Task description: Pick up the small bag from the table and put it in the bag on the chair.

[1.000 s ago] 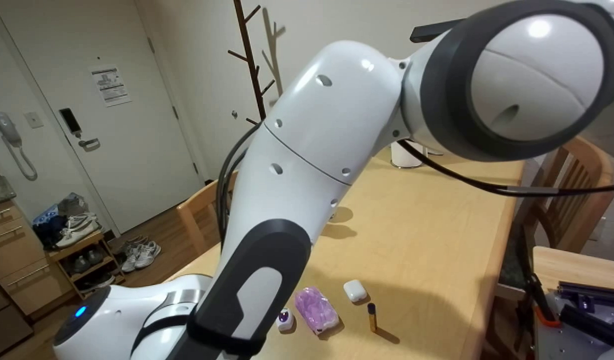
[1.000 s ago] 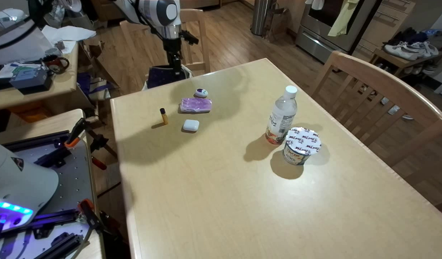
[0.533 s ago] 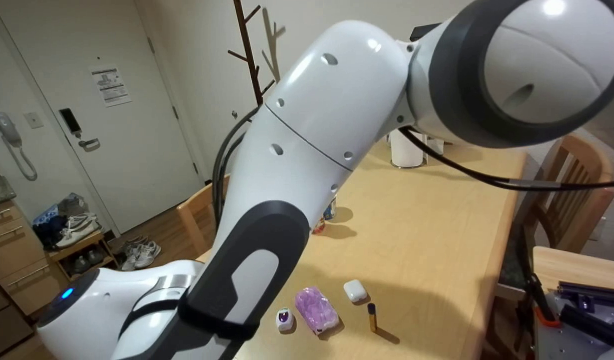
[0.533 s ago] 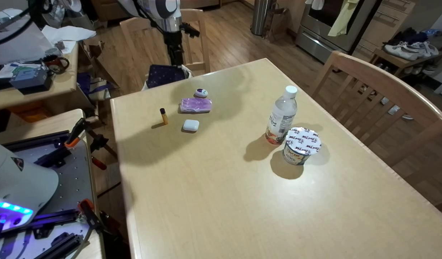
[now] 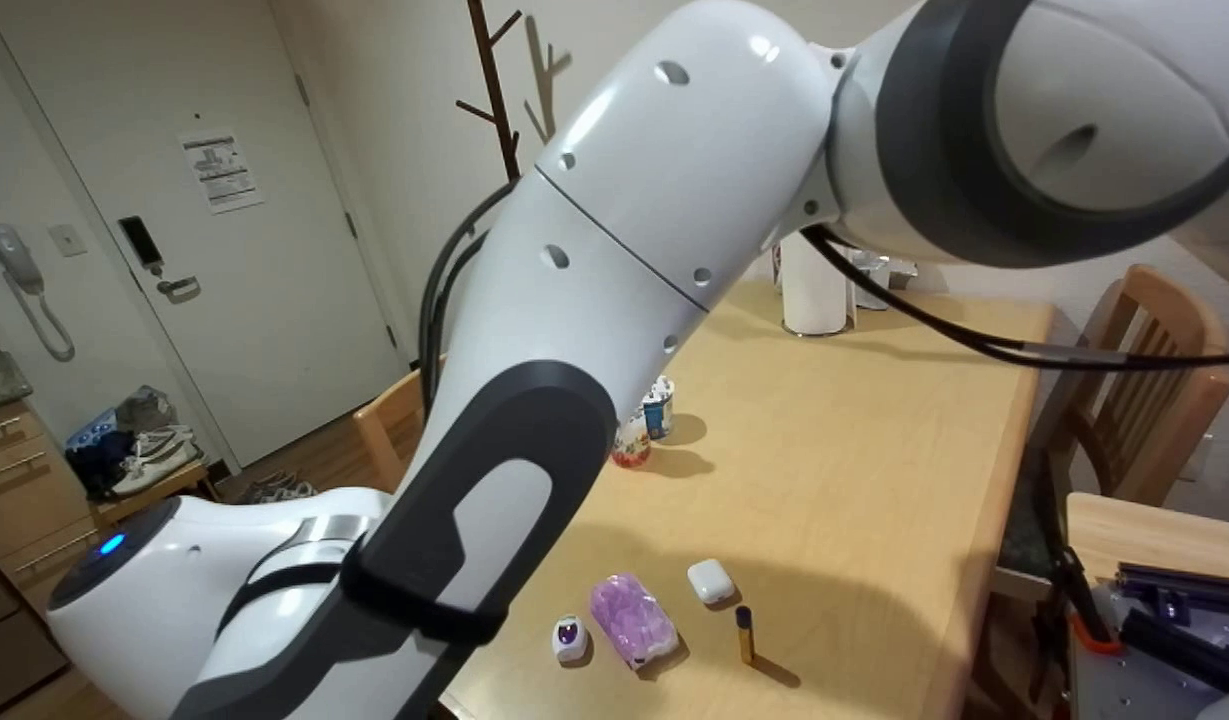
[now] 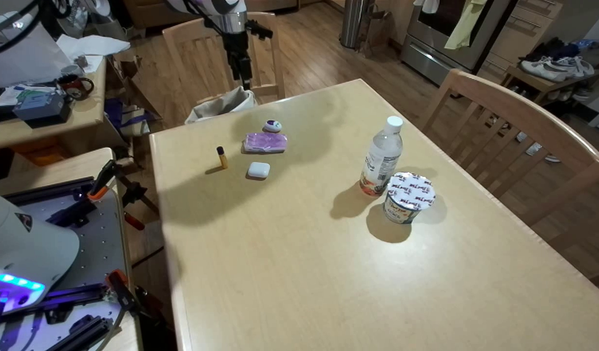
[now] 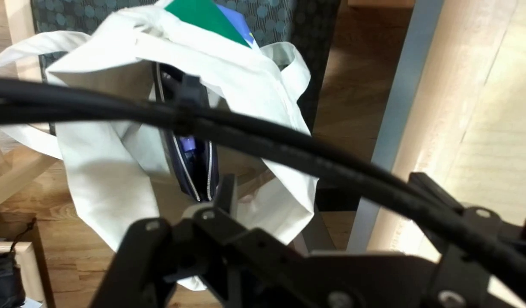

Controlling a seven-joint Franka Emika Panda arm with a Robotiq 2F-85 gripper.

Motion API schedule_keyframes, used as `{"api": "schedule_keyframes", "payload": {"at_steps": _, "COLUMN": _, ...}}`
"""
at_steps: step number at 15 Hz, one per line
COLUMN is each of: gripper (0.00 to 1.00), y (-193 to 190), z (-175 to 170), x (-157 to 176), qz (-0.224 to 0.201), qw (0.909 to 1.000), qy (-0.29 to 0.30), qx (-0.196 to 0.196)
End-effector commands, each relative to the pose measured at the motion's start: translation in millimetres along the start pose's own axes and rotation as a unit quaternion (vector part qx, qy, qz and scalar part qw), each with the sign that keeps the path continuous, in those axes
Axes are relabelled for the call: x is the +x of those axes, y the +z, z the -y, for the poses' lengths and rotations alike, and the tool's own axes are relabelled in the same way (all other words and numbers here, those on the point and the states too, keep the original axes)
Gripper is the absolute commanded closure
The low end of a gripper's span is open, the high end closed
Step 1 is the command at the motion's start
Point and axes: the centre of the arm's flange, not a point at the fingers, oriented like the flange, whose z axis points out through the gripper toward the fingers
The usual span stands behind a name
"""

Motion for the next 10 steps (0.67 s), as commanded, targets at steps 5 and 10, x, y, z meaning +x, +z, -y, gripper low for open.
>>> {"api": "schedule_keyframes", "payload": {"at_steps": 5, "gripper": 0.0, "y": -30.2, "z": 8.5, "x": 8.4, "qz": 0.0, "qw": 0.9997, "qy": 0.023, "qx": 0.009}}
{"api": "schedule_keyframes", "payload": {"at_steps": 10, "gripper": 0.0, "y": -25.9, "z": 4.7, "x": -1.2, "qz": 0.009, "qw": 0.9993, "qy": 0.036, "qx": 0.011}}
